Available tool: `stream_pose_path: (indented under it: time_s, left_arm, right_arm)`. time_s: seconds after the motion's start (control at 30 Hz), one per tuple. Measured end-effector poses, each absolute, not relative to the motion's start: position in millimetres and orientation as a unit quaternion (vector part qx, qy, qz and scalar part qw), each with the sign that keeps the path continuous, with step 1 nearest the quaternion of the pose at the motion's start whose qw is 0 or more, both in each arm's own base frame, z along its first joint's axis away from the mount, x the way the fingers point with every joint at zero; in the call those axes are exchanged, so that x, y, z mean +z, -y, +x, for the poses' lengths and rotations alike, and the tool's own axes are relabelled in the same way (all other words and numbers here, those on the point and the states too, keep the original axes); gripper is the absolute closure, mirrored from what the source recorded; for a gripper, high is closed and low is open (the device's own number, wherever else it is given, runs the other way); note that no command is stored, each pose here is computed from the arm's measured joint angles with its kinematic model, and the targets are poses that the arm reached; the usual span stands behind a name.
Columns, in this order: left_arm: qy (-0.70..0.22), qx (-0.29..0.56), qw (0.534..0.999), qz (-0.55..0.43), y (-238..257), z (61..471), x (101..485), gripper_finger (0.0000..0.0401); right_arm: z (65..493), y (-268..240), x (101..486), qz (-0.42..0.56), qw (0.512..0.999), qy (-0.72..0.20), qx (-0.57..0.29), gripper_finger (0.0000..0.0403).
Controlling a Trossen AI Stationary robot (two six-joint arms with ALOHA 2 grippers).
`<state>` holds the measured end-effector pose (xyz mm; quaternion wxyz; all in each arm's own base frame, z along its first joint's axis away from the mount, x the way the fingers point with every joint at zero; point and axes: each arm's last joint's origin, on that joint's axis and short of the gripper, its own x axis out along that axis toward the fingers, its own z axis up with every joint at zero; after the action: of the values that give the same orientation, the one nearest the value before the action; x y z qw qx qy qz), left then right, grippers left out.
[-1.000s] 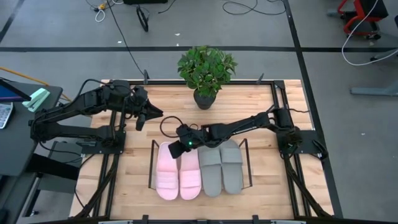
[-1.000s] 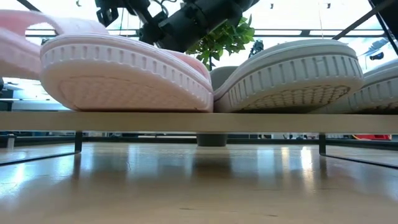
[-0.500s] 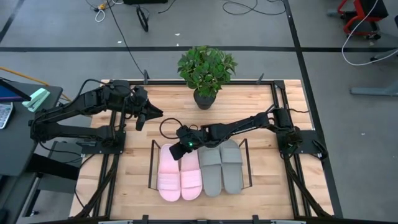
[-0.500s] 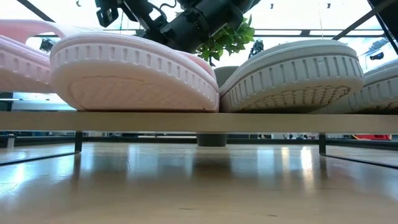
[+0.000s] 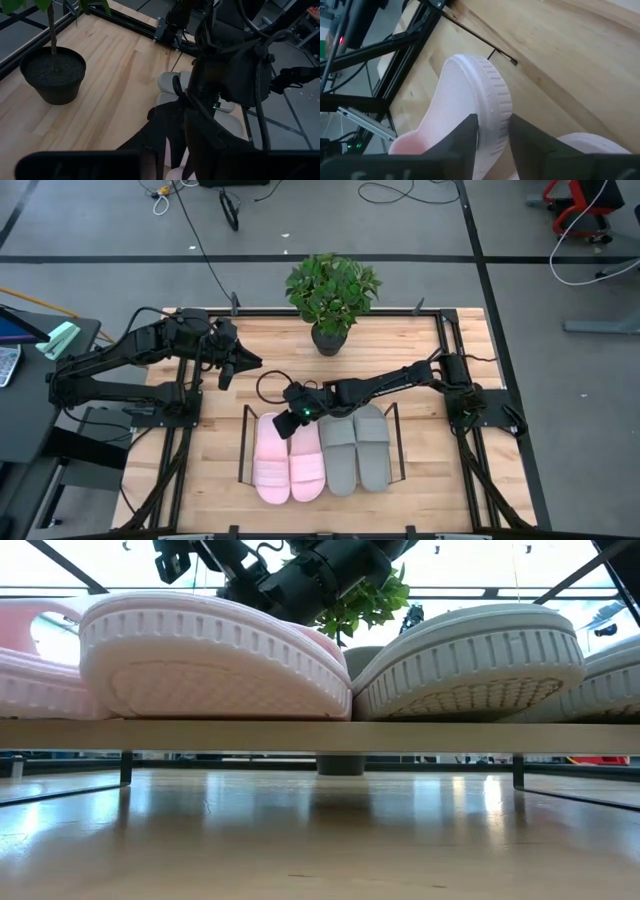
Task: Pick and place slides into the shelf
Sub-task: Put the pink slide on the shelf, then return to Home Position
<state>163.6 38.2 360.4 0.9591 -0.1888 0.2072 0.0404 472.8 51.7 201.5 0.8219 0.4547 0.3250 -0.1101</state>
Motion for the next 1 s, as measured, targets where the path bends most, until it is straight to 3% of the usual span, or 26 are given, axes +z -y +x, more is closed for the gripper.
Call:
stream_pose_path:
  time_s: [1.0]
  left_arm:
    - [-0.207, 0.041, 0.959, -0.189, -38.2, 163.6, 360.4, 0.0332]
  right_arm:
    - [467.7, -44.8, 204.8, 0.398, 0.842, -0.348, -0.105, 0.0269]
